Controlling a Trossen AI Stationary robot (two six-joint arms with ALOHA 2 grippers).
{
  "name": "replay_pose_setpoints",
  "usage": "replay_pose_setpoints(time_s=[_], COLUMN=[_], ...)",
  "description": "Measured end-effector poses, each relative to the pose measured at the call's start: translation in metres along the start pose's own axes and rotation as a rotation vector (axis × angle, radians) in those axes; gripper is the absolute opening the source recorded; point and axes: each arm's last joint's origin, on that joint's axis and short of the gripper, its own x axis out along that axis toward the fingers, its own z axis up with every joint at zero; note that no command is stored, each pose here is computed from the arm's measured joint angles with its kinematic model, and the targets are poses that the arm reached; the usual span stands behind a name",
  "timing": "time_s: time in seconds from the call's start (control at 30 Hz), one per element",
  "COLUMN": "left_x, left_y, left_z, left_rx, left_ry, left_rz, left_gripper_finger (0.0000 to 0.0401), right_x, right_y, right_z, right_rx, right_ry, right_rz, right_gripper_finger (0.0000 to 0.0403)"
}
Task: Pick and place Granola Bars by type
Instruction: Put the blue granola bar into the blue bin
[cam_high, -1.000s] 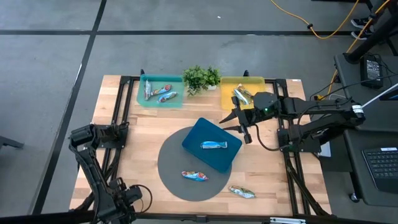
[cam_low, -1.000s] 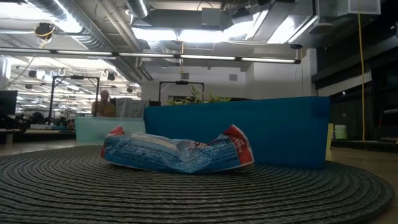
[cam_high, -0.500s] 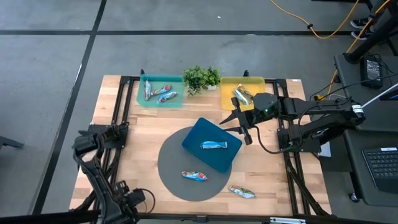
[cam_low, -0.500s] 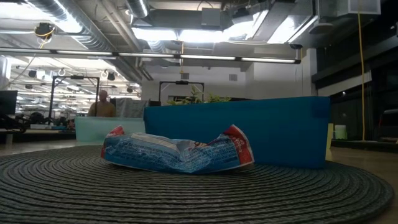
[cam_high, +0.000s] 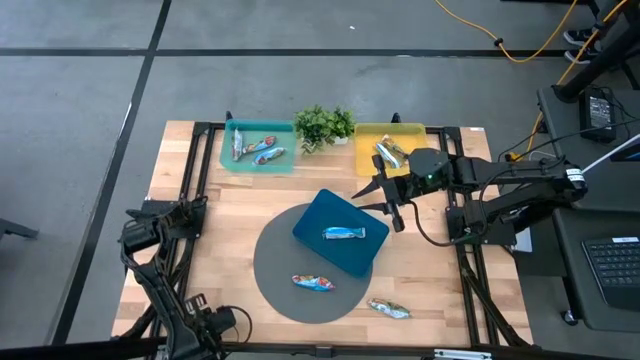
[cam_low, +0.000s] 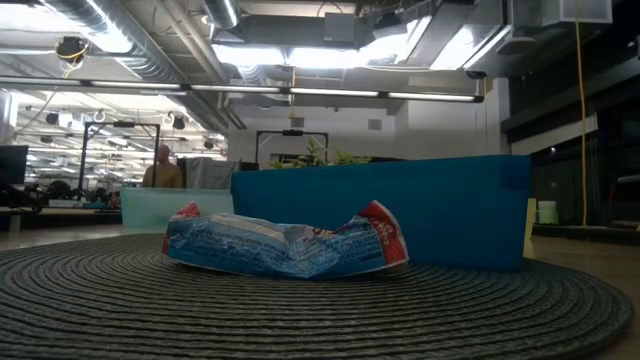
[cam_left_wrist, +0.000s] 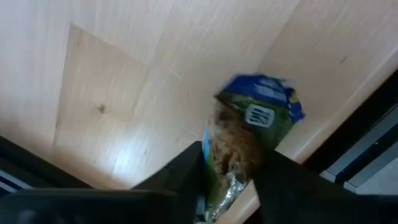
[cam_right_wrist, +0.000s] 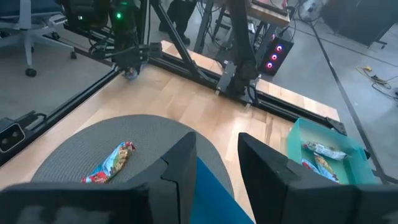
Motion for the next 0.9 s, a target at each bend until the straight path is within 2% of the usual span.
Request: replay_pose_setpoints(time_s=[0.2,0.3,0.6,0.73,0.9], left_x=[-0.001,-0.004,-0.04,-0.065,-0.101], left_y=[0.0,0.003,0.029,0.047,0.076], left_z=[0.004,0.012,0.047,0.064,0.084], left_rx=[0.015,0.043,0.091,0.081,0.038], left_ry=[-0.006,-0.048,-0.15,-0.263,-0.44], left_rz=[-0.009,0.003,0.036,0.026,-0.01], left_gripper_finger=[0.0036,0.0014,0.0025,0.0013,0.002], right_x=[0.0,0.0,0.0,0.0,0.0], right_y=[0.0,0.0,0.0,0.0,0.0], right_z=[0.001,0.001,0.001,0.001,0.001], right_rx=[0.003,0.011,0.011,0.011,0.011], right_ry=[-0.008,-0.008,-0.008,-0.008,-0.008], right_rz=[-0.003,-0.003,-0.003,-0.003,-0.003], right_gripper_finger=[0.0121,0.0121,0.0121,0.0121,0.0121])
